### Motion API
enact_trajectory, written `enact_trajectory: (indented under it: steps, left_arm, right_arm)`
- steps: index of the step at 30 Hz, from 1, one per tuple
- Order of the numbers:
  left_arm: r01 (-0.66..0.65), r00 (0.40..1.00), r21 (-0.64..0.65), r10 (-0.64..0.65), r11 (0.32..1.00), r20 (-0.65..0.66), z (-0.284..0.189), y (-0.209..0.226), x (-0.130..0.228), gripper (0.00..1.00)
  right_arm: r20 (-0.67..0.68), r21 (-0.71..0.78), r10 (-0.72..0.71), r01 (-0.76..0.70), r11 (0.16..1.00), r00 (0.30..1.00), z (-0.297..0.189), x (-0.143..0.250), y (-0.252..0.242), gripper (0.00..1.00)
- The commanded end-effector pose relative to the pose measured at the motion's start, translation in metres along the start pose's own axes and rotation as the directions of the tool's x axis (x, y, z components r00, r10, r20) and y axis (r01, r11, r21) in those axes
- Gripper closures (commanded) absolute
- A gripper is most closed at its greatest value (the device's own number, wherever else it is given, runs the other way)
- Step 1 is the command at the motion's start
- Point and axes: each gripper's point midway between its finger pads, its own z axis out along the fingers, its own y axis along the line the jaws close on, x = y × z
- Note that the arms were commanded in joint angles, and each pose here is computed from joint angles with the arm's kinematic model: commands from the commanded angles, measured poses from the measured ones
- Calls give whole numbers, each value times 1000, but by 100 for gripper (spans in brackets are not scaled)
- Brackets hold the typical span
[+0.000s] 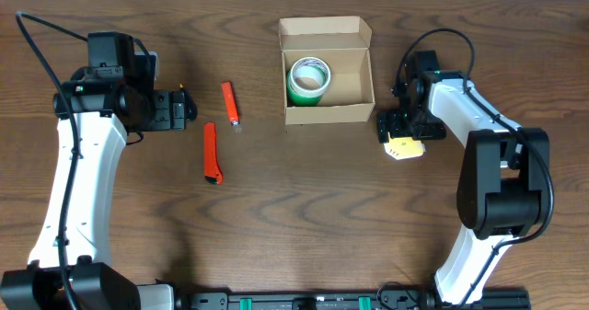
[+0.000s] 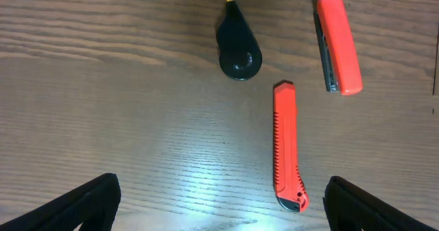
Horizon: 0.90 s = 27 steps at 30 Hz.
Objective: Pack container
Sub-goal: 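Grasp the yellow sticky-note pad with the right gripper and lift it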
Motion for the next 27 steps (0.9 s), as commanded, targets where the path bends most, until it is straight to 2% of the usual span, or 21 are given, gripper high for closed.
enact_trajectory:
  steps: [1,11,22,27]
  left_arm:
    - [0,1000,-10,0,1000,9,-3,4,-4,5]
    - [0,1000,-10,0,1000,9,-3,4,-4,5]
    - [0,1000,-10,0,1000,9,-3,4,-4,5]
    - [0,1000,-10,0,1000,9,-3,4,-4,5]
  right_arm:
    - [-24,34,19,-18,999,1000,9,5,-17,1]
    - [-45,18,115,-114,993,992,9,11,-39,3]
    - [-44,-5,140,-140,990,989,9,10,-35,28]
    - [-45,-15,158,-159,987,986,9,10,-33,29]
